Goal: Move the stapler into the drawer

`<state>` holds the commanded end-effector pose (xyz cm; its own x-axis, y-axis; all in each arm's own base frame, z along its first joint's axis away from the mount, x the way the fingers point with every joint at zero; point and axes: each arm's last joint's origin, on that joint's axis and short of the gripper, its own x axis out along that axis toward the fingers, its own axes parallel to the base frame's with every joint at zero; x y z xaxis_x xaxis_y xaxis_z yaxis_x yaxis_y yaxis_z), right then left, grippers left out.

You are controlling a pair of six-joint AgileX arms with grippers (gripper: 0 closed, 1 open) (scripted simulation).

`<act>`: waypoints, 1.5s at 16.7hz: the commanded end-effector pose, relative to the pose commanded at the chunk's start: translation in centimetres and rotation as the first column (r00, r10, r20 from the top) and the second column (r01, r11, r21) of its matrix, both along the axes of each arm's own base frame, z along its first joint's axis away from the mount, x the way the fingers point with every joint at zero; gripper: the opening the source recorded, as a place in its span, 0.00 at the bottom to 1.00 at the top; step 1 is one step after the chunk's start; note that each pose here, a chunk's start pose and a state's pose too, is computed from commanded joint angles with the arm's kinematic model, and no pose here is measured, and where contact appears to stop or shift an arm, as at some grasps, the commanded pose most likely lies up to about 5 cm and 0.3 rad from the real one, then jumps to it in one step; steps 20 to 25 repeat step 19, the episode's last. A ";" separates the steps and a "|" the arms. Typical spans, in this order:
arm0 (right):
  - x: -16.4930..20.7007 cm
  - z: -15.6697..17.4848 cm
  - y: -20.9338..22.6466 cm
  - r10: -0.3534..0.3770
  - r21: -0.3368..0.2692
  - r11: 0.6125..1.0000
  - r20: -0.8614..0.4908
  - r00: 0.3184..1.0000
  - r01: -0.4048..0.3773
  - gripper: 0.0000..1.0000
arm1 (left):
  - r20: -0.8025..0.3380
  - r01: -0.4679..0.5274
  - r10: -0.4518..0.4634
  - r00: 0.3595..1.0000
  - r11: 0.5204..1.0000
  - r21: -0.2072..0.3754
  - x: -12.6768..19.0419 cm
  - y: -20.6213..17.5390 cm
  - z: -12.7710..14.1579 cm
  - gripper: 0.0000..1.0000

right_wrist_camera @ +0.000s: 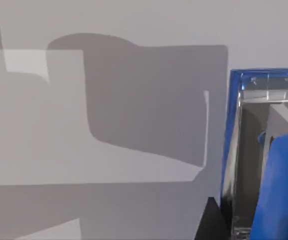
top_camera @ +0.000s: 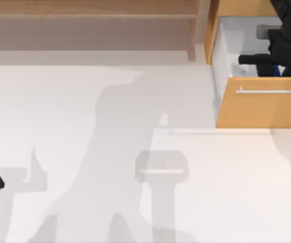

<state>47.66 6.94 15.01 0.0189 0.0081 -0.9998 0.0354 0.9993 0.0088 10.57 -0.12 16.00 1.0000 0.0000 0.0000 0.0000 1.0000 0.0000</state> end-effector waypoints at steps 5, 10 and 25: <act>0.0 0.0 0.0 0.000 0.000 1.000 0.000 1.000 0.000 0.38 | 0.000 0.000 0.000 1.000 1.000 0.000 0.0 0.0 0.0 1.00; 0.0 0.0 0.0 0.000 0.000 1.000 0.000 1.000 0.000 0.75 | 0.000 0.000 0.000 1.000 1.000 0.000 0.0 0.0 0.0 1.00; 0.0 0.0 0.0 0.000 0.000 1.000 0.000 1.000 0.000 1.00 | 0.000 0.000 0.000 1.000 1.000 0.000 0.0 0.0 0.0 1.00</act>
